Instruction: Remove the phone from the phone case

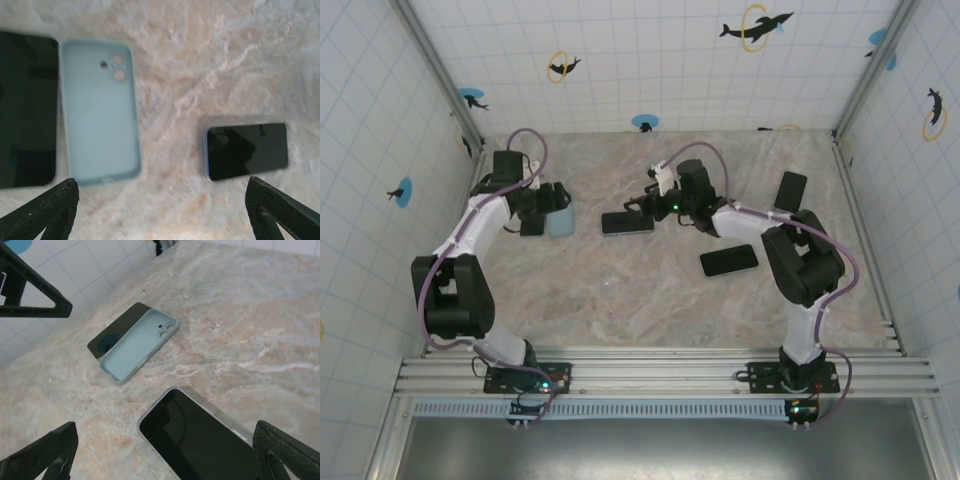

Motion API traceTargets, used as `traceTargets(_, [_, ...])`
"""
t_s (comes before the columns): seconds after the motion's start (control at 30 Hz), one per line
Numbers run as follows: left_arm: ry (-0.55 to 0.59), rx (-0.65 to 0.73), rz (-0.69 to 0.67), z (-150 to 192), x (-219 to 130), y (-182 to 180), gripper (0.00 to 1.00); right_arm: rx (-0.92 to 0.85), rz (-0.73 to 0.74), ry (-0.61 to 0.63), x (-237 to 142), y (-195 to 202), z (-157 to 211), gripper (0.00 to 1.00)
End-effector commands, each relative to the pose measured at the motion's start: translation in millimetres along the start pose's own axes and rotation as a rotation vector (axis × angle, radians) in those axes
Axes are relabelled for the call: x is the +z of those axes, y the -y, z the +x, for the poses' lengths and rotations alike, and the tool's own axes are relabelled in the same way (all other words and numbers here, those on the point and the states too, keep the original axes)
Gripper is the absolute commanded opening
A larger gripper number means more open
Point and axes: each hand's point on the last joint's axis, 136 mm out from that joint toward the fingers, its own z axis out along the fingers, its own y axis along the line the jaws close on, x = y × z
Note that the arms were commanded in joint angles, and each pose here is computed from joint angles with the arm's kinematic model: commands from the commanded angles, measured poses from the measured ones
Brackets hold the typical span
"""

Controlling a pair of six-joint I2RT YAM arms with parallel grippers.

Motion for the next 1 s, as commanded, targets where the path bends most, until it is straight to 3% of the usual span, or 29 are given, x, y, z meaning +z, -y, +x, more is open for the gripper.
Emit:
traceTargets(0.0, [-0.008,-0.096,0.110,16,-12,18,0.89,-0.211,-0.151,-0.101,1,-5,20,0.93])
traceTargets(0.23, [-0.034,-0.143,0.162,45,-22,25,0.89,-0.376,-0.218,-0.249,14,16,52,0.95])
traceTargets(0.33, [-0.060,-0.151,0.142,56,-22,21,0.89,-0.415,-0.234,-0.290,22,23,62,1.00])
traceTargets(0.6, [-0.091,-0.157,0.139,72,-22,18,0.88,-0.479,-0.270,-0.403,46,36,90,1.00])
traceTargets(0.97, [-0.119,-0.156,0.131,81,-19,16,0.88,-0.587,-0.220,-0.459,63,50,110,1.00])
